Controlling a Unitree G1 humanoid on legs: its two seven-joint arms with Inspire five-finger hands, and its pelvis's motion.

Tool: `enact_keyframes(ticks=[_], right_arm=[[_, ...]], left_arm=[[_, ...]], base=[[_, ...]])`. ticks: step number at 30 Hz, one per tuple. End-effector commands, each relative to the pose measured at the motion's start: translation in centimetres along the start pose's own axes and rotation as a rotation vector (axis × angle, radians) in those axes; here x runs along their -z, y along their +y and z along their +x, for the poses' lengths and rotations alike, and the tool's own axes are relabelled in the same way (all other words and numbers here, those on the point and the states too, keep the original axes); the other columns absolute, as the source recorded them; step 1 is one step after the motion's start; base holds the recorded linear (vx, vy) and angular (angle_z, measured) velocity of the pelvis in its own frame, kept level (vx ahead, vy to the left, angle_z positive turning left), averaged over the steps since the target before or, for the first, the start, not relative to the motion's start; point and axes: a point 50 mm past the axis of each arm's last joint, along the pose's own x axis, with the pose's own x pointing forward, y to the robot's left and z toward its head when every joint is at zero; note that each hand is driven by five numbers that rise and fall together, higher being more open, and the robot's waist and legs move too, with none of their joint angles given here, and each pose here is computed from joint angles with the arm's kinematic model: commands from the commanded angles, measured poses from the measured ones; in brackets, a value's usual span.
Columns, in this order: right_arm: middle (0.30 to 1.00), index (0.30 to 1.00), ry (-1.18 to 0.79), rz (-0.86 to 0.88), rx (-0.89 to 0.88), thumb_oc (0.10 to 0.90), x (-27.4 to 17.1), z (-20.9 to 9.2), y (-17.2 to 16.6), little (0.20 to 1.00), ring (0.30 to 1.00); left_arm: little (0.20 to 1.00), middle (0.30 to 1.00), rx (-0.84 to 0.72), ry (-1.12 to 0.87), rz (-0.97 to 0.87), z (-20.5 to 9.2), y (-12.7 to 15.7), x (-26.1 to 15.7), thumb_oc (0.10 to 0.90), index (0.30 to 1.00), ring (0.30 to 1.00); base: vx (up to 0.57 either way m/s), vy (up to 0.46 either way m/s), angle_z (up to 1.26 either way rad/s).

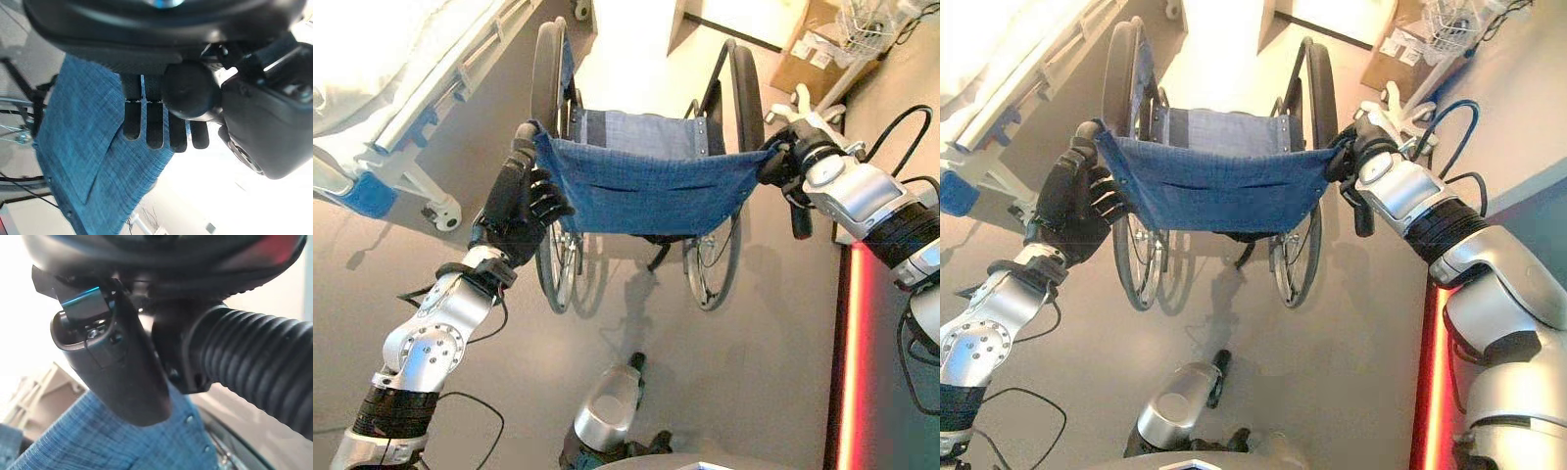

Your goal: Push the wheelchair next to the bed

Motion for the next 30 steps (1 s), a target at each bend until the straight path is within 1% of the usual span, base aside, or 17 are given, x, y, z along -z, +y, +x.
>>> enact_keyframes(ticks=[1, 5, 9, 11, 14, 17, 18, 19, 20, 22, 27, 29, 30], right_arm=[[0.300, 0.300, -0.664, 0.151, -0.164, 0.400, -15.5, -6.1, 0.8, 0.300, 0.300], [0.300, 0.300, -0.676, 0.166, -0.131, 0.400, -15.0, -6.3, -0.2, 0.300, 0.300], [0.300, 0.300, -0.665, 0.171, -0.096, 0.400, -15.4, -6.5, -0.4, 0.300, 0.300], [0.300, 0.300, -0.653, 0.197, -0.077, 0.400, -15.8, -6.7, -0.5, 0.300, 0.300], [0.300, 0.300, -0.626, 0.220, -0.075, 0.400, -15.4, -6.1, -1.2, 0.300, 0.300], [0.300, 0.300, -0.608, 0.224, -0.084, 0.400, -15.0, -5.6, -1.2, 0.300, 0.300], [0.300, 0.300, -0.600, 0.224, -0.085, 0.400, -14.9, -5.5, -1.2, 0.300, 0.300], [0.300, 0.300, -0.581, 0.222, -0.086, 0.400, -14.6, -5.1, -1.0, 0.300, 0.300], [0.300, 0.300, -0.578, 0.221, -0.086, 0.400, -14.6, -5.1, -0.9, 0.300, 0.300], [0.300, 0.300, -0.558, 0.218, -0.085, 0.400, -14.4, -4.9, -0.4, 0.300, 0.300], [0.300, 0.300, -0.545, 0.217, -0.098, 0.400, -14.3, -5.2, 0.0, 0.300, 0.300], [0.300, 0.300, -0.545, 0.202, -0.105, 0.400, -14.1, -5.2, 0.6, 0.300, 0.300], [0.300, 0.300, -0.539, 0.203, -0.103, 0.400, -14.1, -5.1, 0.6, 0.300, 0.300]], left_arm=[[0.300, 0.300, 0.366, 0.136, -0.071, -0.6, -6.7, 2.9, 0.400, 0.300, 0.300], [0.300, 0.300, 0.385, 0.110, -0.074, -0.5, -6.8, 2.6, 0.400, 0.300, 0.300], [0.300, 0.300, 0.401, 0.107, -0.039, 0.2, -7.2, 2.0, 0.400, 0.300, 0.300], [0.300, 0.300, 0.400, 0.097, -0.008, 0.7, -7.3, 1.0, 0.400, 0.300, 0.300], [0.300, 0.300, 0.387, 0.092, 0.001, 0.8, -7.2, 1.0, 0.400, 0.300, 0.300], [0.300, 0.300, 0.345, 0.071, 0.029, 0.7, -7.0, 1.3, 0.400, 0.300, 0.300], [0.300, 0.300, 0.308, 0.045, 0.046, 0.7, -6.8, 1.3, 0.400, 0.300, 0.300], [0.300, 0.300, 0.237, 0.004, 0.062, 0.8, -6.3, 0.7, 0.400, 0.300, 0.300], [0.300, 0.300, 0.207, -0.012, 0.065, 0.9, -6.1, 0.4, 0.400, 0.300, 0.300], [0.300, 0.300, 0.116, -0.055, 0.085, 1.4, -5.3, -1.1, 0.400, 0.300, 0.300], [0.300, 0.300, 0.063, -0.088, 0.126, 2.0, -4.1, -3.2, 0.400, 0.300, 0.300], [0.300, 0.300, 0.024, -0.131, 0.162, 2.5, -3.2, -5.5, 0.400, 0.300, 0.300], [0.300, 0.300, 0.015, -0.140, 0.164, 2.8, -3.1, -6.0, 0.400, 0.300, 0.300]], base=[[0.18, -0.176, 0.06], [0.19, -0.248, 0.36], [0.28, -0.420, 1.10], [0.34, -0.547, 0.90], [0.28, -0.420, 1.15], [0.21, -0.281, 0.91], [0.21, -0.261, 0.52], [0.18, -0.253, 0.56], [0.19, -0.300, 0.30], [0.15, -0.291, 0.21], [0.14, -0.179, 0.22], [0.26, -0.037, 0.36], [0.23, 0.018, 0.26]])
